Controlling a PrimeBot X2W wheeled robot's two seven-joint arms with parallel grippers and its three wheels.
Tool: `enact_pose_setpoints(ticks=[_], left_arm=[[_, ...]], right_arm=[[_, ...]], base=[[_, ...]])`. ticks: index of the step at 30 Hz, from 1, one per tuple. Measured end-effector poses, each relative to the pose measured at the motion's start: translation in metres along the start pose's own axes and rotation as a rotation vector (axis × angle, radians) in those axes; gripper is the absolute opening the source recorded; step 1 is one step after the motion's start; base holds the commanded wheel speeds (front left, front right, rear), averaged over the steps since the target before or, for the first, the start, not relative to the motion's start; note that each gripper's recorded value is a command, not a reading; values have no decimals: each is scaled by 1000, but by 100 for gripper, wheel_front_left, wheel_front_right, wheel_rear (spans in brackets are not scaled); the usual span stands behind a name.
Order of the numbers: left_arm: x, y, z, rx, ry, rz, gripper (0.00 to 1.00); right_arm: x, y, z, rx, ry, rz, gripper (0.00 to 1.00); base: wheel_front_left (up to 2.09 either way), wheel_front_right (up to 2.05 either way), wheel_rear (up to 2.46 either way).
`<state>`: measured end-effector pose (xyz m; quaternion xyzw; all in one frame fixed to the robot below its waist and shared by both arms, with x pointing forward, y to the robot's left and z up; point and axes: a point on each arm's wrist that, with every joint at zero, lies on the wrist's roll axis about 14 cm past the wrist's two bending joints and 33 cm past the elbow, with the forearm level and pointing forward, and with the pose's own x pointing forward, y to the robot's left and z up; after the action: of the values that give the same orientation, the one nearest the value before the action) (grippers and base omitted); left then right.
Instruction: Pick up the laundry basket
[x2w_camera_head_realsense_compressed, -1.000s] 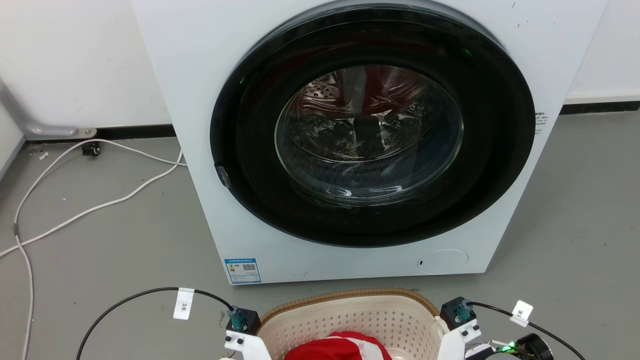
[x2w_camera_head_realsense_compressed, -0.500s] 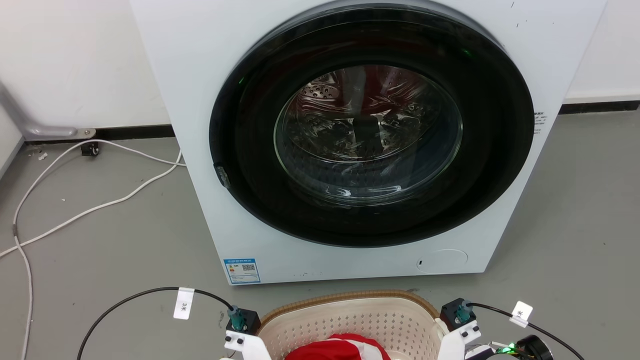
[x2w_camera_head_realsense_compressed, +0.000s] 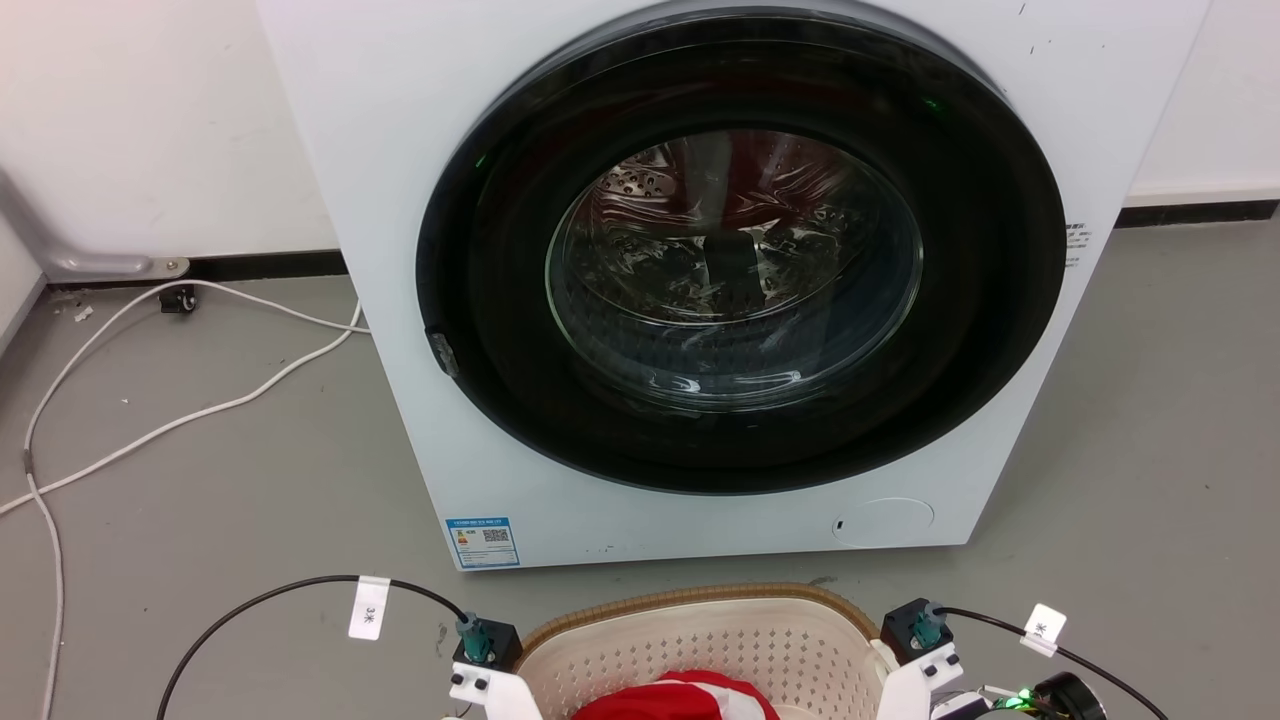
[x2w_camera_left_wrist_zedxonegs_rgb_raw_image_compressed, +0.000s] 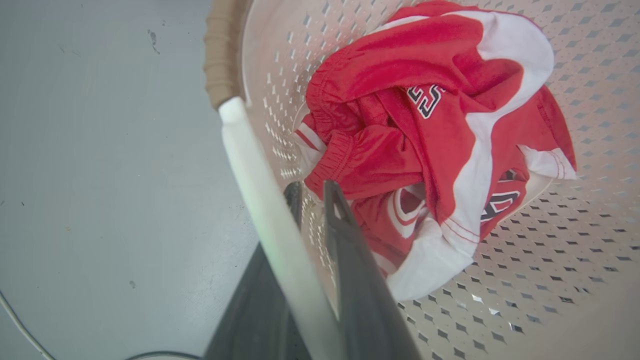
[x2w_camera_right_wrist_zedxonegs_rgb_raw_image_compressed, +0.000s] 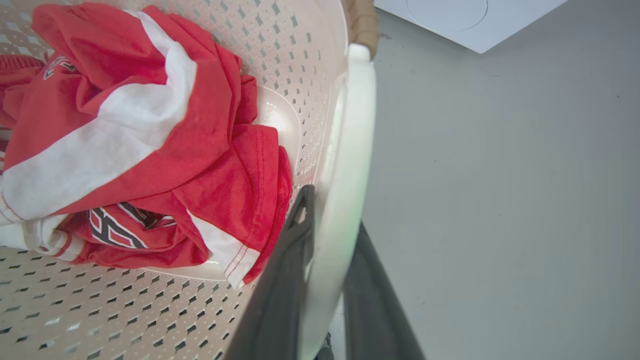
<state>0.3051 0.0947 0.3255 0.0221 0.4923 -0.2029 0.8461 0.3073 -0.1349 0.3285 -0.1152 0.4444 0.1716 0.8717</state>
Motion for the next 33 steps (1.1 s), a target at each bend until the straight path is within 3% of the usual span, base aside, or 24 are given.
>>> enact_pose_setpoints(ticks=[33], left_arm=[[0,-1,-2,-5,6,-7,0]], right_arm=[[0,-2,-4,8,9,1,0]], base=[[0,0,0]])
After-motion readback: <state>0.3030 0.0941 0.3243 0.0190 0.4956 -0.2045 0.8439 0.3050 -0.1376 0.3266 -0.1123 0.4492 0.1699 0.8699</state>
